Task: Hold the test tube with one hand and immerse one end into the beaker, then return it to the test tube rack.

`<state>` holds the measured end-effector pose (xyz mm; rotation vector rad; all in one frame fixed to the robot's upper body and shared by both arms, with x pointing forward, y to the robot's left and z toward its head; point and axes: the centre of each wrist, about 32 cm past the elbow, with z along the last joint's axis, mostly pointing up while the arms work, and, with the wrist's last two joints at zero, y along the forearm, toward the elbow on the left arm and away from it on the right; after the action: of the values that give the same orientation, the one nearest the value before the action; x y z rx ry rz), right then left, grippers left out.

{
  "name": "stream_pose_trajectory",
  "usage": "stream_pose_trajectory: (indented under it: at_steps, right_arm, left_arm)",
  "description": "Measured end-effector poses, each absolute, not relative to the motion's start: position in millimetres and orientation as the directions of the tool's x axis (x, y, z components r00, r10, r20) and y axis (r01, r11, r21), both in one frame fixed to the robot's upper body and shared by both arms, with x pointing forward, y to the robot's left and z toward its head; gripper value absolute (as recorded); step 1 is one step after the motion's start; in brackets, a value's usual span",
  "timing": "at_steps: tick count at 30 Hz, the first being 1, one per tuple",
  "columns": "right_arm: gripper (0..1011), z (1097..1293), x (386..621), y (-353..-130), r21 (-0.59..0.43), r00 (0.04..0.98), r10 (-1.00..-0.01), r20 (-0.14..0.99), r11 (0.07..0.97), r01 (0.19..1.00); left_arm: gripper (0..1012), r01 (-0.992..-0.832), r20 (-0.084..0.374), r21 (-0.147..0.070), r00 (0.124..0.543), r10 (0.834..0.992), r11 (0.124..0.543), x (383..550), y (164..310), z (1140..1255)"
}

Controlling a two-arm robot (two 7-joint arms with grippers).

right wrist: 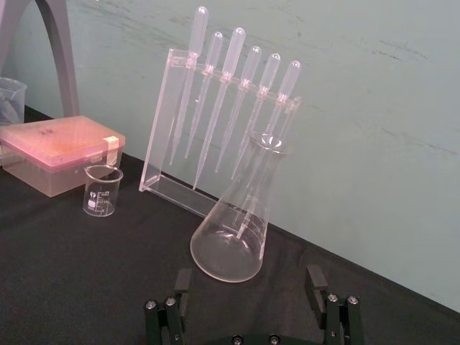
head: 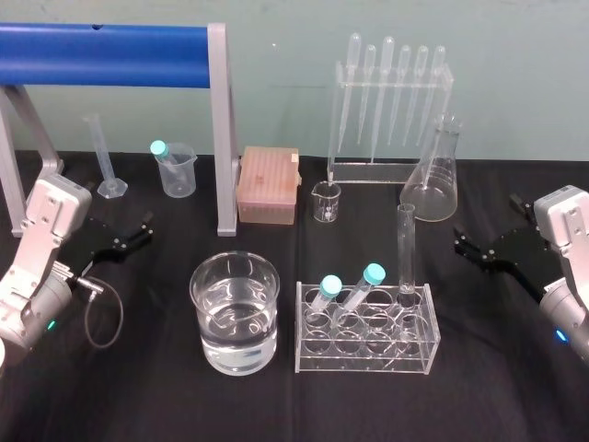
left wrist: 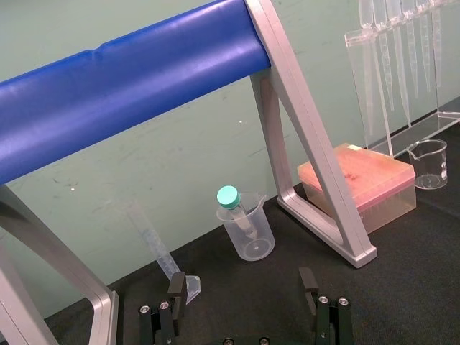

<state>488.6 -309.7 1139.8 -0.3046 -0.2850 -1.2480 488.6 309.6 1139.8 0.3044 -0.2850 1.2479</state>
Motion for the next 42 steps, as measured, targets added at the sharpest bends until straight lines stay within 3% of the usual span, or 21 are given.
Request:
stream_pose_trajectory:
  at_steps: [42]
  right_arm:
    - [1002,1139.8,488.6,-309.7,-0.07,0.292,-0.88,0.374,0.287,0.955]
  left_arm:
    - [1000,-0.955,0.374,0.07,0.292,0.88,0.287,488.6,309.7,1139.8]
